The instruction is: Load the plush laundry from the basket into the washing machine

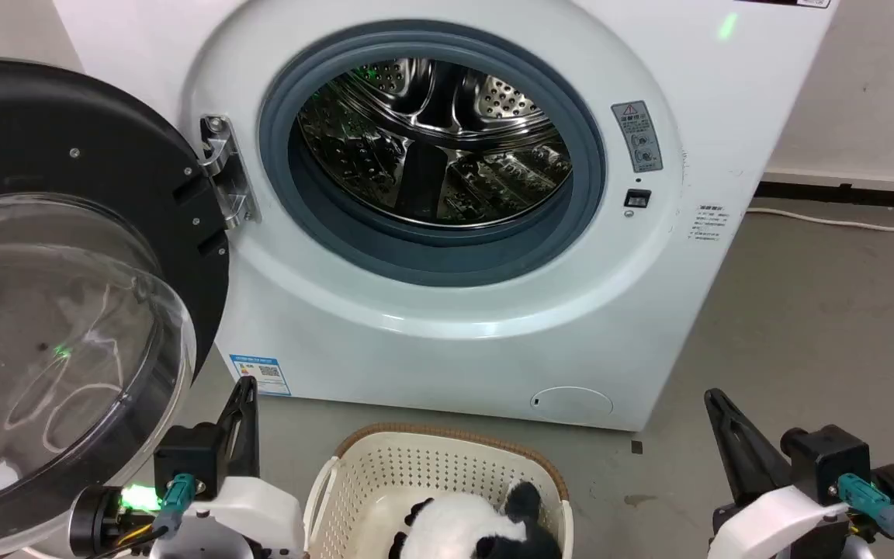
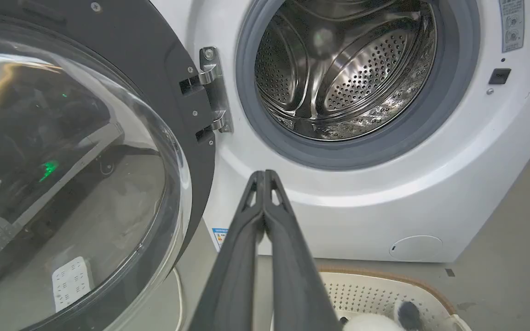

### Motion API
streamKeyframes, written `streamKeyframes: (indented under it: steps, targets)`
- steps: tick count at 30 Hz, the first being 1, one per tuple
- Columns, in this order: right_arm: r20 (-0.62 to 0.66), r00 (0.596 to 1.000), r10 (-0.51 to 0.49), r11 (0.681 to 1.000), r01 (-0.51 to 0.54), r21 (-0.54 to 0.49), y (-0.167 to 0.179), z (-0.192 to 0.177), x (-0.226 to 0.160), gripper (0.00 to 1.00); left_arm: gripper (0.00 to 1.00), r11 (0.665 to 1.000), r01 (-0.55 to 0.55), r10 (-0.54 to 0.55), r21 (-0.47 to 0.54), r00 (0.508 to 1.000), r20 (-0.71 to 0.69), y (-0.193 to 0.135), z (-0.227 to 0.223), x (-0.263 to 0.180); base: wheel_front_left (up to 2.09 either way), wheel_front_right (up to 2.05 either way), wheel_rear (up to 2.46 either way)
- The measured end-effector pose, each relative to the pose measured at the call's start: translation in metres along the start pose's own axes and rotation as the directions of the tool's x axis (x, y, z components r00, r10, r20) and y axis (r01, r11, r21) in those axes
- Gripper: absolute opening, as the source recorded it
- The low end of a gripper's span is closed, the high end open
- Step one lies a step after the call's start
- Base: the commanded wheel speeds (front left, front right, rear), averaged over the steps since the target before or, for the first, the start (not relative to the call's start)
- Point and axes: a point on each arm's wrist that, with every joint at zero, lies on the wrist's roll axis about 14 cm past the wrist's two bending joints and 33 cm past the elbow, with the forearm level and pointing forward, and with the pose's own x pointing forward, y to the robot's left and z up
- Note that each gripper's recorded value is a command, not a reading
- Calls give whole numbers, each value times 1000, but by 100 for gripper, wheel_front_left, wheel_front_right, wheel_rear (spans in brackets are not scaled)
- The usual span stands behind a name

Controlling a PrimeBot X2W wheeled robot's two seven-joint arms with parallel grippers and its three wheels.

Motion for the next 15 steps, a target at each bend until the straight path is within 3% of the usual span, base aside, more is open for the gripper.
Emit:
streamKeyframes:
  steps: [15]
  targets:
    - [0,1000,0,1000,0,0,0,0,0,0,0,1000,-1,1,0,1000,0,0,0,0,0,0,0]
